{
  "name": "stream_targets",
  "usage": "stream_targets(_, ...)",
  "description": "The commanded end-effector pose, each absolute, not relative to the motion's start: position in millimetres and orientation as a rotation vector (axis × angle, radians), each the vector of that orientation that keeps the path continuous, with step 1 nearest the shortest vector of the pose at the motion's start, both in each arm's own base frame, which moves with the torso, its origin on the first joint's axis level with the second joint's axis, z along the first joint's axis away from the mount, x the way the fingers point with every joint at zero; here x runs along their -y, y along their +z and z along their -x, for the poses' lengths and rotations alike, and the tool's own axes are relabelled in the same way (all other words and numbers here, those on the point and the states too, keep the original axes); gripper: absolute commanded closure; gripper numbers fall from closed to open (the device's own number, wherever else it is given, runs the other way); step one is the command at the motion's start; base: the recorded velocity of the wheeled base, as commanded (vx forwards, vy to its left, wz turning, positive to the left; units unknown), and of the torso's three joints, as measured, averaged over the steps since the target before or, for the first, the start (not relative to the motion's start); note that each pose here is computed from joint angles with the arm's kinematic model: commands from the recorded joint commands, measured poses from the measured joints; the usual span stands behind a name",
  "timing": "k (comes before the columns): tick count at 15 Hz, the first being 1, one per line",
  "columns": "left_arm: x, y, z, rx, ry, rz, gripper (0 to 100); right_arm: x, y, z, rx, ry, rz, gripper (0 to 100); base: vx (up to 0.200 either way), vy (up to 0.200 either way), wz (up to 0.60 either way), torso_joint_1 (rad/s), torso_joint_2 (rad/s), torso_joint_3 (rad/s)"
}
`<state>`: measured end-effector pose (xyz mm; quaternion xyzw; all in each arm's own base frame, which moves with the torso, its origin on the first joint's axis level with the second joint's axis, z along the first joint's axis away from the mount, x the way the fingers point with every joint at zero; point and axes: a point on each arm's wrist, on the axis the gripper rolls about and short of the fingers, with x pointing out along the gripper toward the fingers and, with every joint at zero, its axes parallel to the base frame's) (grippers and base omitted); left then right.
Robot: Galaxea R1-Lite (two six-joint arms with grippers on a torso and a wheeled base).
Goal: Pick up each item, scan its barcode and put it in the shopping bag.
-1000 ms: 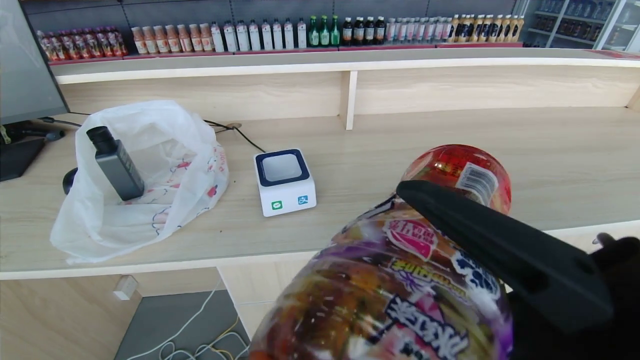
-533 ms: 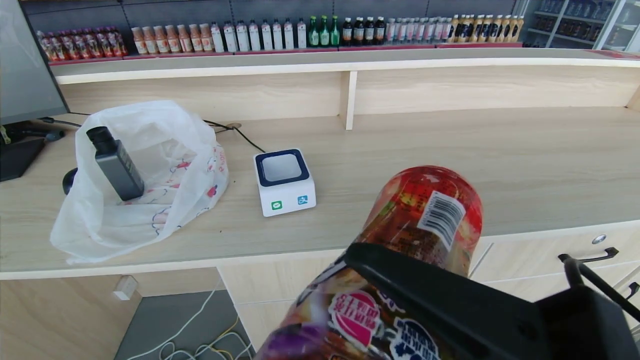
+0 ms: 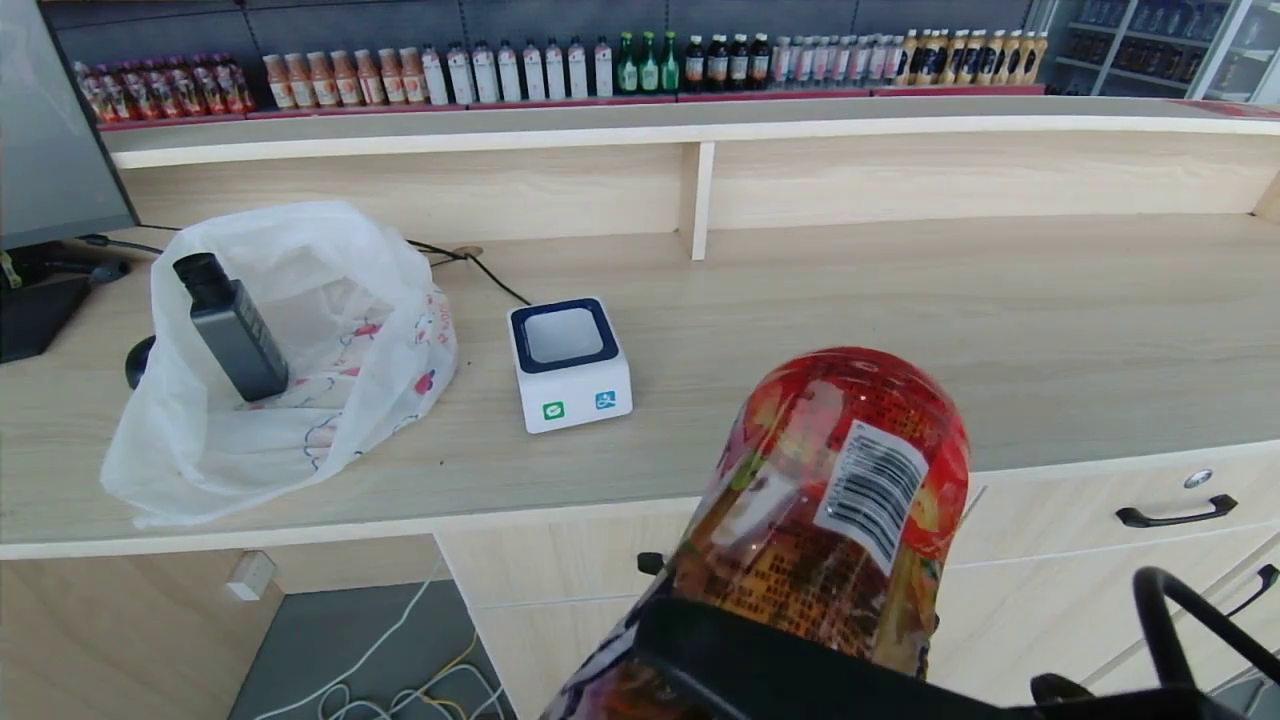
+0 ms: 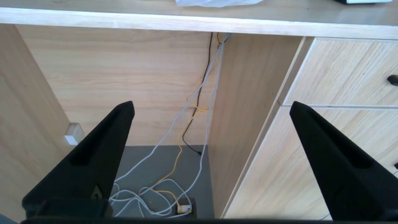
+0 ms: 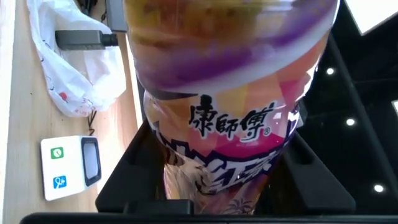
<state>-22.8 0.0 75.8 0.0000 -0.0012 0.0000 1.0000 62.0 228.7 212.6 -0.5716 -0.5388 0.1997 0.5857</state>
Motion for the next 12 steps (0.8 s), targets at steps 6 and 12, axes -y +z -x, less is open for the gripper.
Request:
stream_targets(6,0.0,75.8,22.8,0.003,0.000,0.000,0,-233.4,218.8,-60.8,1.325,0.356,1.438,100,0.000,0.000,0.00,0.000,0.00,0.000)
stream_targets(12,0.0,75.8,22.8,0.003,0.000,0.000,0,-237.1,221.6,-61.7,1.341,0.320,1.463,100,0.000,0.000,0.00,0.000,0.00,0.000)
